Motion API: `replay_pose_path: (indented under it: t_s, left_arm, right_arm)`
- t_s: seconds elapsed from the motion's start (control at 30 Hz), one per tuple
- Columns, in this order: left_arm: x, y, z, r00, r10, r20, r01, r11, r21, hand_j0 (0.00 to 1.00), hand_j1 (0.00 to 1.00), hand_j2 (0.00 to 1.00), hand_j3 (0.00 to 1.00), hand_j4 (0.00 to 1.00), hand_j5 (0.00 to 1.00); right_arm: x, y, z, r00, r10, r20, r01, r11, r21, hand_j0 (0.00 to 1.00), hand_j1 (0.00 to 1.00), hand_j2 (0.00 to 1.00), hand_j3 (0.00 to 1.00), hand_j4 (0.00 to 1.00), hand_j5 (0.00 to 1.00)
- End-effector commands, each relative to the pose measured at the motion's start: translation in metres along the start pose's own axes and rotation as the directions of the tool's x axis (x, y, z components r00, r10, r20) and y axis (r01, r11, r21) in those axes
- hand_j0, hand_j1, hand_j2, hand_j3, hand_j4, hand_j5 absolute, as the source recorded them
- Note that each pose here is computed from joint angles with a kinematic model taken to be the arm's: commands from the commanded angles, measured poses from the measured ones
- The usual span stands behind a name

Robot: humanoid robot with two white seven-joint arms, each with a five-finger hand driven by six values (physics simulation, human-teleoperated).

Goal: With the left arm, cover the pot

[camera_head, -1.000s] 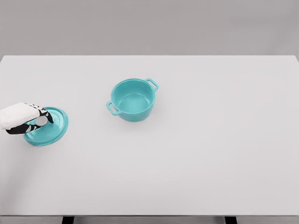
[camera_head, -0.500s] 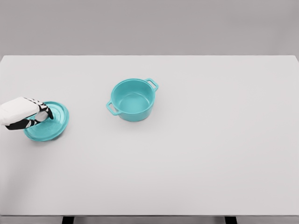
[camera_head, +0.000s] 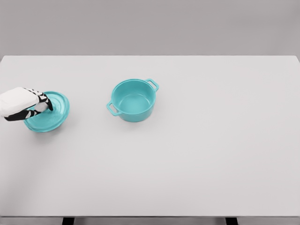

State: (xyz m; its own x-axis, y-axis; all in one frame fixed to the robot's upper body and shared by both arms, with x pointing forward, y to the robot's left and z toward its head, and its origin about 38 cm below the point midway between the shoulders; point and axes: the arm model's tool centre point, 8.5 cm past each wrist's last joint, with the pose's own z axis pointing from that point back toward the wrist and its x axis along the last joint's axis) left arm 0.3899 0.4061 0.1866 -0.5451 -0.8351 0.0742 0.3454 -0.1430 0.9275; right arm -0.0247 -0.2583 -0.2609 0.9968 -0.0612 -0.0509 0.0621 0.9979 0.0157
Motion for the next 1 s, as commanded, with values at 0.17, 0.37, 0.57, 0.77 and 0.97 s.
replay_pose_path:
  t_s: [0.17,0.37,0.57,0.77,0.97]
  left_arm:
    - [0.008,0.013,-0.004,0.999,-0.026,0.021,0.025,0.999,0.027,0.52,0.52,0.52,0.52,0.52,0.52]
    - [0.021,0.028,-0.006,0.996,-0.068,0.05,0.065,0.996,0.06,0.52,0.52,0.52,0.52,0.52,0.52]
    - [0.033,0.039,-0.008,0.992,-0.102,0.075,0.095,0.991,0.09,0.52,0.52,0.52,0.52,0.52,0.52]
    - [0.048,0.053,-0.025,0.984,-0.13,0.123,0.115,0.986,0.12,0.52,0.52,0.52,0.52,0.52,0.52]
    - [0.064,0.058,-0.042,0.977,-0.13,0.17,0.106,0.984,0.146,0.52,0.52,0.52,0.52,0.52,0.52]
  right_arm:
    - [0.001,0.0,0.0,1.0,0.0,0.002,0.0,1.0,0.0,1.0,1.0,1.0,1.0,1.0,1.0]
    - [0.001,0.0,0.0,1.0,0.0,0.002,0.0,1.0,0.0,1.0,1.0,1.0,1.0,1.0,1.0]
    - [0.0,0.0,0.0,1.0,0.0,0.001,0.0,1.0,0.0,1.0,1.0,1.0,1.0,1.0,1.0]
    - [0.0,0.0,0.0,1.0,0.0,-0.001,0.0,1.0,0.0,1.0,1.0,1.0,1.0,1.0,1.0]
    - [0.0,0.0,0.0,1.0,0.0,0.0,0.0,1.0,0.0,1.0,1.0,1.0,1.0,1.0,1.0]
